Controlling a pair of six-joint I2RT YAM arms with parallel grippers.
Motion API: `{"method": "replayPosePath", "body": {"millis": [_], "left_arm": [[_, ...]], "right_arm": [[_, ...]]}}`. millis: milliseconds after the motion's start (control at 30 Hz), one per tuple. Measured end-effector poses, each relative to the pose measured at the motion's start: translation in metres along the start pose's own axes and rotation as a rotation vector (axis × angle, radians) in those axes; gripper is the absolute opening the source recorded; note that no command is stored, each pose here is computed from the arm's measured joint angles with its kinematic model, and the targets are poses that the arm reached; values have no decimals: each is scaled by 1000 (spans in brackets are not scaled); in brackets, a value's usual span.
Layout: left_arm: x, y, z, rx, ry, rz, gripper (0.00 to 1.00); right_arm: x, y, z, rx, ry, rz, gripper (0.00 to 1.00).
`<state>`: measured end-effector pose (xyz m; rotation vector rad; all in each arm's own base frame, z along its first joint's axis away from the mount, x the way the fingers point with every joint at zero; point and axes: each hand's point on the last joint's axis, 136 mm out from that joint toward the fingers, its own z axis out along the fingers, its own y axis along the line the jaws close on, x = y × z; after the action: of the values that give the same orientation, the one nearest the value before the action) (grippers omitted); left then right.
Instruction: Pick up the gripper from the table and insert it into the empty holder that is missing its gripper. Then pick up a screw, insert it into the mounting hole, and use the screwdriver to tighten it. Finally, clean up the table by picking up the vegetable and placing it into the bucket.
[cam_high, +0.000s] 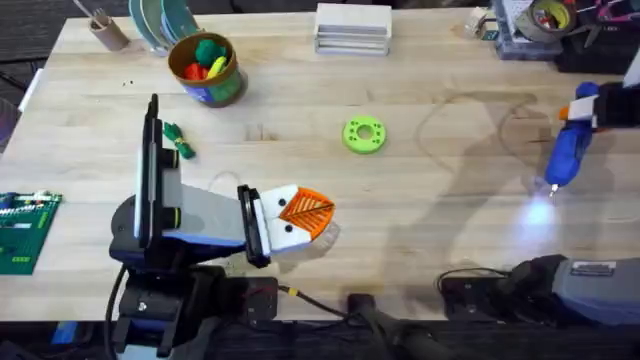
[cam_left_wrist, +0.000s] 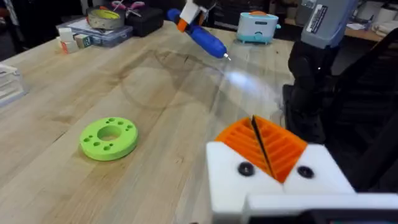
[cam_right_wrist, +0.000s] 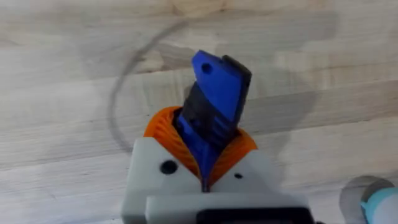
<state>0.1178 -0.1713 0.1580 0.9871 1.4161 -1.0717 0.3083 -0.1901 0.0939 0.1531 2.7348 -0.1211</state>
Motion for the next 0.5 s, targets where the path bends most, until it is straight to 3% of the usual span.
{"method": "replayPosePath", "body": {"millis": [300, 333, 500], "left_arm": [[0, 0, 0, 0, 0, 0, 4], [0, 0, 0, 0, 0, 0, 4], [0, 0, 0, 0, 0, 0, 4]], "right_arm": [[-33, 26, -53, -32, -191, -15, 28], [-45, 41, -75, -54, -268, -41, 28], [-65, 64, -114, -69, -407, -76, 28]]}}
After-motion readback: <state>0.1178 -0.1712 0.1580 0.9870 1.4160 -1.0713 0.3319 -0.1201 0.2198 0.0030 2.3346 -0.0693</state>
